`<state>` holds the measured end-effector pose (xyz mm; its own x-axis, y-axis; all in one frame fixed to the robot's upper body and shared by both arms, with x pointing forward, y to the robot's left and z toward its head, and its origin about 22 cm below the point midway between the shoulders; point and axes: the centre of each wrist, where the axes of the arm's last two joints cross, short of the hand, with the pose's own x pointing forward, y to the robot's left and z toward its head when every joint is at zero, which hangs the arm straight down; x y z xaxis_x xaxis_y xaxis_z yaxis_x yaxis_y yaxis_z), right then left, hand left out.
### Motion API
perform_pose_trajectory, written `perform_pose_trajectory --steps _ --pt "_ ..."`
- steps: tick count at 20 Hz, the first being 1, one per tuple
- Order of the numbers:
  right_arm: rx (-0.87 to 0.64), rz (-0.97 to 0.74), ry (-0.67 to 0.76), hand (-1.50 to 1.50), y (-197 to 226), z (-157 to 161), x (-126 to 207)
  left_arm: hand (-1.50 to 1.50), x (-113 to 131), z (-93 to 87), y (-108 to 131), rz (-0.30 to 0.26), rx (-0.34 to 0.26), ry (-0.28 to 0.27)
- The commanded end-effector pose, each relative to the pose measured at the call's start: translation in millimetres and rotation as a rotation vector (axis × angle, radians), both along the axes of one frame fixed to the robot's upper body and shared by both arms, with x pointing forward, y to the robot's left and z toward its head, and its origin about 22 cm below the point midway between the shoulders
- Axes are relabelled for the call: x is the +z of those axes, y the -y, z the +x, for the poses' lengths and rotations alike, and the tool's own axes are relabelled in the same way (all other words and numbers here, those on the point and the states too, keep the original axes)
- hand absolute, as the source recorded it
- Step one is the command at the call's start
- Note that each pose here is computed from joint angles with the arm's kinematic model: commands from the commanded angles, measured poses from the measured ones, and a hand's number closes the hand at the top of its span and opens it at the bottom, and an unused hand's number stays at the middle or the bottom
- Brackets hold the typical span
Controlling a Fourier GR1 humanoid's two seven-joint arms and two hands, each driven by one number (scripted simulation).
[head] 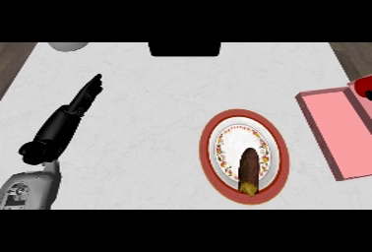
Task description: Pick the can from the plate and place it in the cardboard box
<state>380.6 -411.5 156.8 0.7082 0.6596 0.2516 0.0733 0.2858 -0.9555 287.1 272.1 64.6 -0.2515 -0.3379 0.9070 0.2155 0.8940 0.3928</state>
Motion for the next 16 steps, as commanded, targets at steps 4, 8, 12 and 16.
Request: perform_pose_trajectory --steps 4,8,12,16 --pt "0.090 0.183 -0.149 -1.50 38 -23 -29 0.00 1 0.1 9 0.010 -0.009 -0.008" --pt "0.210 0.212 -0.049 -1.50 42 -35 -36 0.00 -10 -0.3 1 0.003 0.004 -0.001" --pt "0.253 0.228 0.312 -1.50 30 -27 -13 0.00 -1 10.3 4 -0.001 0.027 0.011" --pt "0.117 0.466 0.772 -1.50 48 -33 12 0.00 -3 2.9 4 0.004 0.029 -0.004"
